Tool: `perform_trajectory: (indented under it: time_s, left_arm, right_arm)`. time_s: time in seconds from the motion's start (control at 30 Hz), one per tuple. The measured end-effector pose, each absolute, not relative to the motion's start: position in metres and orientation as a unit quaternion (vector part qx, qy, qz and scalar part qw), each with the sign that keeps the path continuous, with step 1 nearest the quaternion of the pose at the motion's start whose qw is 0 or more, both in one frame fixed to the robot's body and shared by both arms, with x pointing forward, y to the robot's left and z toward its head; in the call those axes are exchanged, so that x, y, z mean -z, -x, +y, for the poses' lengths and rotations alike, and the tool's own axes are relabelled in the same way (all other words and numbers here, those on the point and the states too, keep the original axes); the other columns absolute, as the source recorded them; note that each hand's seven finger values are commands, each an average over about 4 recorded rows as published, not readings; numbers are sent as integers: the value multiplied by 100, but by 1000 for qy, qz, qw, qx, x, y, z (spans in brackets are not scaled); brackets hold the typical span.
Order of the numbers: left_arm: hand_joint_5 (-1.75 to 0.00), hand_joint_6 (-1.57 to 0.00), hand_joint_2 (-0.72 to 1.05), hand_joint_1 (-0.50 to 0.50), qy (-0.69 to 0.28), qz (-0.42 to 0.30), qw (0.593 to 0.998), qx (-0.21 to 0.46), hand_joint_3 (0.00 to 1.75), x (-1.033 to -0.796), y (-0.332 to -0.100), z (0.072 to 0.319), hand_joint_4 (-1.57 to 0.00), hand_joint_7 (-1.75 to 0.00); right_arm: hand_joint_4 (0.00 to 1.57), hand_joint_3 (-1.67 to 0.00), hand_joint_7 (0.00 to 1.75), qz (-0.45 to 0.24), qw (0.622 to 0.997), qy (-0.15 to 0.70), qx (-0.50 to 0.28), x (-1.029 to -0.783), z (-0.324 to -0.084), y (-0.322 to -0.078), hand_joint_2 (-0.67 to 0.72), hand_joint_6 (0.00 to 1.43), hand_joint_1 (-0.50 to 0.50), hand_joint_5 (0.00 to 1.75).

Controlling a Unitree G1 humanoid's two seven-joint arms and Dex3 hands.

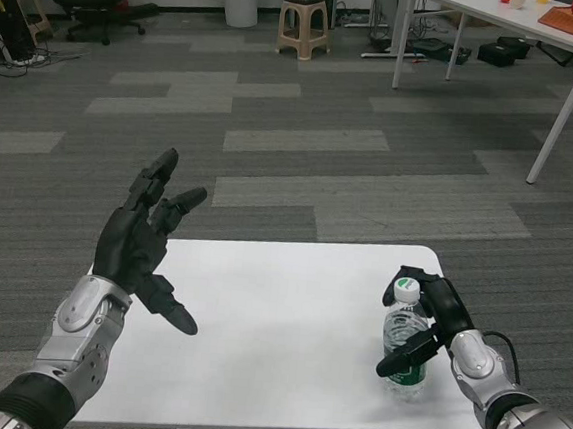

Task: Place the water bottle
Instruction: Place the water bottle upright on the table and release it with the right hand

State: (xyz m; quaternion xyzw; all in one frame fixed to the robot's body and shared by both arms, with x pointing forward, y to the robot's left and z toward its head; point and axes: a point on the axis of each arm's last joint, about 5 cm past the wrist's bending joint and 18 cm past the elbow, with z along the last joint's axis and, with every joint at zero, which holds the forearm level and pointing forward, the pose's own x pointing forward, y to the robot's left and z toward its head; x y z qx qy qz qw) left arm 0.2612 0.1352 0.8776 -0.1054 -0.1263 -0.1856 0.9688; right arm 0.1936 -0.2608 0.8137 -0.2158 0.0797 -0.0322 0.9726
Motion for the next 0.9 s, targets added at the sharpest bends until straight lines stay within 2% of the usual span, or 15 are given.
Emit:
perform_trajectory:
  time_s: [0.1, 0.2, 0.27, 0.33, 0.43, 0.6, 0.7, 0.73, 0.83, 0.9]
  left_arm:
    - [-82, 0, -46, -50, 106, -126, 969, 186, 9, -878, -261, 135, 0, -14]
    - [-82, 0, -46, -50, 106, -126, 969, 186, 9, -878, -261, 135, 0, -14]
    - [-82, 0, -46, -50, 106, -126, 969, 186, 9, -878, -261, 135, 0, -14]
    - [-82, 0, -46, -50, 106, -126, 969, 186, 9, -878, -261, 135, 0, -14]
    - [-82, 0, -46, -50, 106, -126, 969, 186, 9, -878, -261, 135, 0, -14]
    - [-82, 0, -46, -50, 106, -126, 969, 186, 9, -878, -261, 135, 0, -14]
    - [-82, 0, -46, -50, 106, -126, 969, 186, 9, -878, -261, 135, 0, -14]
    - [-82, 0, -46, -50, 106, -126, 969, 186, 9, -878, -261, 135, 0, -14]
    - [-82, 0, -46, -50, 106, -126, 969, 186, 9, -878, -261, 135, 0, -14]
    - [-82, 0, -46, -50, 106, -126, 969, 186, 9, -878, -261, 135, 0, -14]
  right_arm:
    - [133, -12, 145, 79, 973, 215, 37, -814, -261, -193, -5, 107, 20, 121]
    - [121, -30, 124, 78, 973, 214, 39, -814, -262, -193, 0, 86, -1, 92]
    - [98, -52, 108, 77, 973, 213, 41, -814, -262, -194, 4, 66, -21, 63]
    - [77, -69, 99, 76, 973, 212, 41, -815, -263, -194, 9, 53, -32, 41]
    - [54, -79, 86, 76, 974, 209, 42, -816, -264, -194, 17, 40, -39, 22]
    - [39, -79, 84, 74, 975, 206, 39, -818, -268, -193, 22, 34, -42, 10]
    - [39, -87, 91, 72, 976, 205, 37, -819, -270, -192, 15, 62, -42, 10]
    - [43, -91, 96, 71, 976, 204, 36, -819, -270, -192, 12, 78, -42, 10]
    - [55, -95, 112, 69, 976, 204, 34, -819, -271, -192, 9, 102, -42, 12]
    - [61, -95, 122, 69, 976, 203, 33, -820, -271, -192, 9, 110, -42, 17]
